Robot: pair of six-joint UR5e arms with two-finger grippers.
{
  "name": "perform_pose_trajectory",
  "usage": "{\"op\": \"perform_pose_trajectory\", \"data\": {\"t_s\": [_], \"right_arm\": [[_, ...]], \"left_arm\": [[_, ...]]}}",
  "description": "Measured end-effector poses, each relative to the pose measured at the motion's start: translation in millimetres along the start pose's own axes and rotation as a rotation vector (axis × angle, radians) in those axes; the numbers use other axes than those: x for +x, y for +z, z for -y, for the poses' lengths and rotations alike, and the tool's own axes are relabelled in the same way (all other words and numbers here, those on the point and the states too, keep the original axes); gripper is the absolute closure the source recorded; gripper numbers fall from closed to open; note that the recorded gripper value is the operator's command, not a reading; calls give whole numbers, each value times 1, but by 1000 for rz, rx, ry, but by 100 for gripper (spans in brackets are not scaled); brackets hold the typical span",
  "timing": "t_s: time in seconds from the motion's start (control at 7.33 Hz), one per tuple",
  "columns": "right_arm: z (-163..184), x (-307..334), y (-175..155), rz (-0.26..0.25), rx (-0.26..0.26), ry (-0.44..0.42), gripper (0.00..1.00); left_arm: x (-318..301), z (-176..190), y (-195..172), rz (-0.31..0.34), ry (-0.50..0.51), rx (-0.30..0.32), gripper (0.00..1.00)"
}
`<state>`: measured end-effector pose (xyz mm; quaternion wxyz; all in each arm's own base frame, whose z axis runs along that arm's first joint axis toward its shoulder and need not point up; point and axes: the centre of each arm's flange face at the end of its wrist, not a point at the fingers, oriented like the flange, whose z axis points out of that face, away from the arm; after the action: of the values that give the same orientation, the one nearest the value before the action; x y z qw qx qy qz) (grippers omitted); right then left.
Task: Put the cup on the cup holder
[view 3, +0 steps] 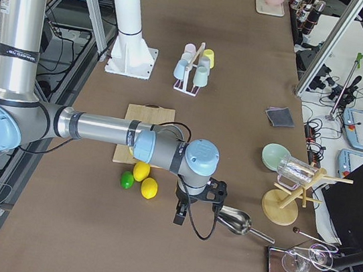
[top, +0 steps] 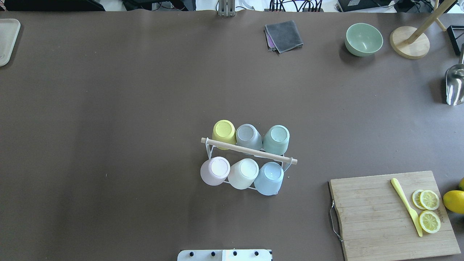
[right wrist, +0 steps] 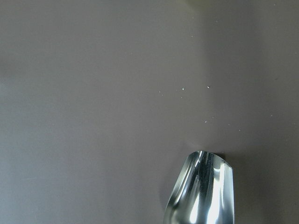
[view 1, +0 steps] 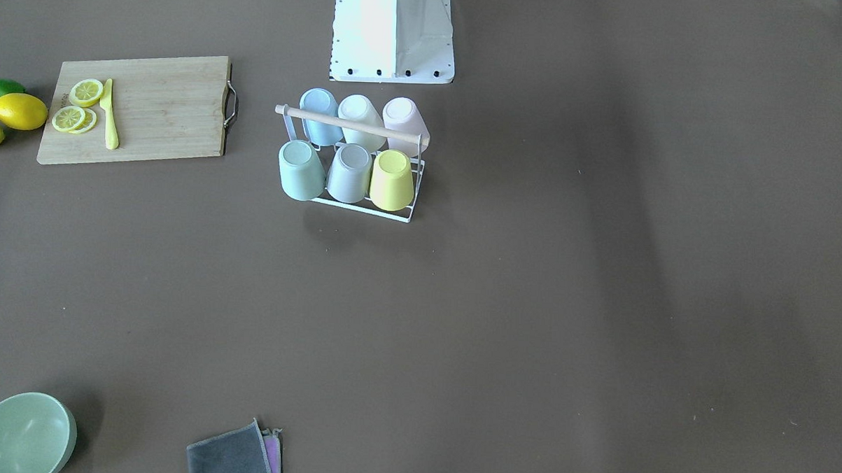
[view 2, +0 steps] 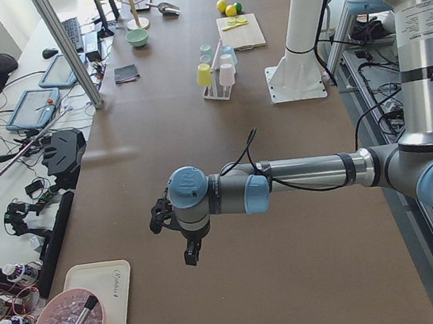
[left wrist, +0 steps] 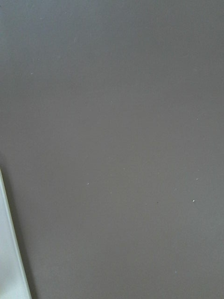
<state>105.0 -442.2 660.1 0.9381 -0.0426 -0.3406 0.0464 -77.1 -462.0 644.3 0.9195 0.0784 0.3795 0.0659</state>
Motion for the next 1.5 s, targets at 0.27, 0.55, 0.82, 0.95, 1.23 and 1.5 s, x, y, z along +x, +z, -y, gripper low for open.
{"op": "perform_pose_trajectory", "data": {"t_s": [0.27, 0.55, 0.82, 0.95, 1.23, 1.5], "right_arm": [[-1, 0, 0, 1, -1, 2, 0], [-1, 0, 0, 2, -1, 2, 0], [-1, 0, 0, 2, -1, 2, 0], [0, 0, 0, 2, -1, 2, 0], [0, 0, 0, 2, 0, 1, 0], [0, 0, 0, 2, 1, 0, 0]], "left_arm": [[2, 2, -2, -3, -113, 7, 1], [3, 2, -3, -4, -138, 10, 1], [3, 2, -2, -5, -139, 10, 1], [3, 2, -2, -5, -140, 10, 1], [2, 1, -1, -5, -142, 10, 1], [2, 1, -1, -5, -143, 9, 1]]}}
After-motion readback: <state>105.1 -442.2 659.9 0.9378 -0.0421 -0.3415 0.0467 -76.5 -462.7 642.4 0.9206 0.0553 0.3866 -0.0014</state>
